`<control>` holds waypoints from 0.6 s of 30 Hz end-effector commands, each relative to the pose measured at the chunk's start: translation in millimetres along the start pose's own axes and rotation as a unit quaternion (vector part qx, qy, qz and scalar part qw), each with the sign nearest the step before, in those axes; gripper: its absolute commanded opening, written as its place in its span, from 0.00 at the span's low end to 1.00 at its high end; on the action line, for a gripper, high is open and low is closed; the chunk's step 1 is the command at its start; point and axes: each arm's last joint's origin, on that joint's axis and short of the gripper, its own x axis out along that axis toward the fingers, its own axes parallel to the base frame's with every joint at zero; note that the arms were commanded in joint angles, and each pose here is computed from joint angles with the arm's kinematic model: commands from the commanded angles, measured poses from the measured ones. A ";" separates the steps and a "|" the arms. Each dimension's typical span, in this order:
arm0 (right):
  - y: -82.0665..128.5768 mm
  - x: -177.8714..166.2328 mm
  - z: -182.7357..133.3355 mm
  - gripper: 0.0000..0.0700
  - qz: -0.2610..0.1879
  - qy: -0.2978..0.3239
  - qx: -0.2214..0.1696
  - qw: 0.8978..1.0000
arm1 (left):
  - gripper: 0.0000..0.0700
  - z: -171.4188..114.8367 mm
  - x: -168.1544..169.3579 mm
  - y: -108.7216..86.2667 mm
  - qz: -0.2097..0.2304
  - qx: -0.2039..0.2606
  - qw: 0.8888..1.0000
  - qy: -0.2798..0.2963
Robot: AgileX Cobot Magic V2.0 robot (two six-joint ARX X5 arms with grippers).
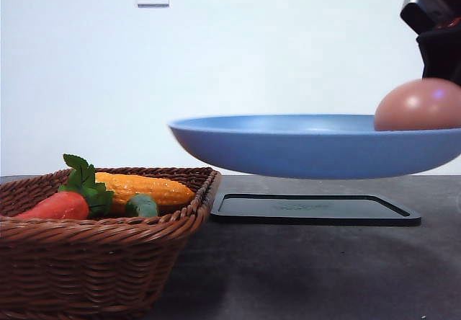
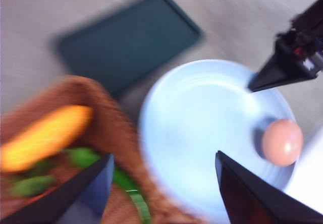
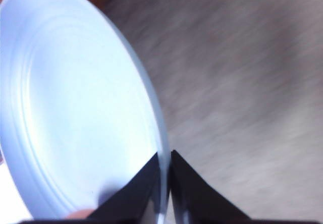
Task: Transfer egg from basket to plate and serve
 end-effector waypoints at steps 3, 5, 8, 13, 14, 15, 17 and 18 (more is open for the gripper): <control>-5.5 -4.2 34.7 0.00 -0.012 -0.008 -0.015 1.000 | 0.58 -3.2 -32.5 8.9 0.034 0.001 0.998 -0.045; -11.8 -5.6 53.4 0.00 -0.016 -0.015 -0.006 1.000 | 0.58 -7.8 -47.7 14.4 0.047 -0.004 0.997 -0.062; -21.8 -5.2 80.6 0.00 -0.020 -0.026 0.005 0.999 | 0.58 -15.7 -67.9 21.4 0.054 -0.016 0.995 -0.081; -45.1 -0.1 126.4 0.00 -0.015 -0.045 0.021 0.999 | 0.58 -26.0 -92.4 29.4 0.046 -0.037 0.992 -0.111; -50.0 2.0 133.9 0.00 -0.016 -0.047 0.026 0.998 | 0.58 -27.4 -95.8 30.5 0.044 -0.039 0.992 -0.116; -55.7 5.0 141.8 0.00 -0.017 -0.047 0.032 0.998 | 0.58 -29.0 -99.2 31.6 0.043 -0.042 0.991 -0.121; -66.3 12.1 154.9 0.00 -0.018 -0.045 0.046 0.998 | 0.58 -31.3 -104.5 33.4 0.040 -0.047 0.990 -0.129; -71.1 15.8 160.6 0.00 -0.019 -0.043 0.049 0.998 | 0.58 -32.1 -106.3 34.0 0.039 -0.049 0.989 -0.132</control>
